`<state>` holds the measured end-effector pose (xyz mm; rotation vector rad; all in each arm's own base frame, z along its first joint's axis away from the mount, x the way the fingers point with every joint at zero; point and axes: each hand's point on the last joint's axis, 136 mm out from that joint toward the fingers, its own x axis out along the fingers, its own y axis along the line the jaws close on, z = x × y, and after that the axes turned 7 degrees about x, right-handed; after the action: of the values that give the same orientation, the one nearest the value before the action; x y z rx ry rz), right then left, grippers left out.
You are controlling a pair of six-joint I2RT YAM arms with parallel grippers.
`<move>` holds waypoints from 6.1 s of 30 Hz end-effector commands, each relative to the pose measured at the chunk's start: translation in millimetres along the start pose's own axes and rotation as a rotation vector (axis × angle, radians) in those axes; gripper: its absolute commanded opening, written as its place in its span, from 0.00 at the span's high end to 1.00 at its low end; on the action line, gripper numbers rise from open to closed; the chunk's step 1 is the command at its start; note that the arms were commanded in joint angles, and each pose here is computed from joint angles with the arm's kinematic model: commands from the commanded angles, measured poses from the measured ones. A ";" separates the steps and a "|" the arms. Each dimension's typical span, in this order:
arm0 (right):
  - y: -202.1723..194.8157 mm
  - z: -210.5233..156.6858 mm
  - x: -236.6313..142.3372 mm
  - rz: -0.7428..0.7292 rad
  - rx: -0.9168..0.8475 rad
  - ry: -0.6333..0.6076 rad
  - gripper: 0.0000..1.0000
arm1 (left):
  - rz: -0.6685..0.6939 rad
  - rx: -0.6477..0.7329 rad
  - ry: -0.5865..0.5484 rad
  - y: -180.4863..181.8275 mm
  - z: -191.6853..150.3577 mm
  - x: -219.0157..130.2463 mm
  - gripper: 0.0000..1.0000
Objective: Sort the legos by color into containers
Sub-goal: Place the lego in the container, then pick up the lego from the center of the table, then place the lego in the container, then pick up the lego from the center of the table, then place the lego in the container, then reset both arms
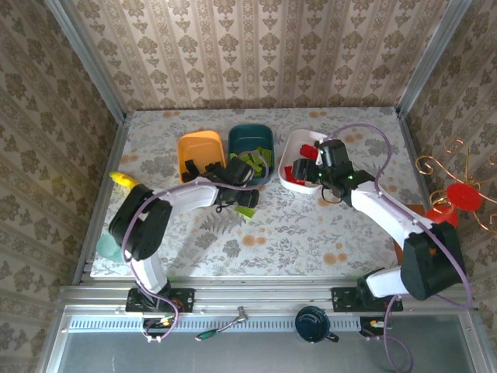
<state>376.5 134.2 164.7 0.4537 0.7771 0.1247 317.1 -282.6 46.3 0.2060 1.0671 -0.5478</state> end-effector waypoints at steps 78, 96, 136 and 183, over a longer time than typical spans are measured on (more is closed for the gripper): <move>111.7 -196.7 84.9 0.103 -0.603 0.393 0.19 | -0.056 -0.305 -0.598 21.0 -93.8 -167.8 0.00; 110.9 -219.7 107.9 0.040 -0.761 0.467 0.47 | -0.025 -0.342 -0.589 35.5 -114.1 -168.3 0.00; 173.1 -21.6 31.1 0.303 -0.336 0.081 0.74 | -0.009 -0.368 -0.564 39.7 -123.6 -153.5 0.00; 94.6 -8.6 -47.7 0.097 -0.176 -0.242 0.00 | 0.109 -0.122 -0.606 22.4 -48.8 -187.5 0.00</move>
<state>341.9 235.6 219.4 0.2877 0.6081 0.3253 214.5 -178.8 173.4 -0.1158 0.5649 -0.3892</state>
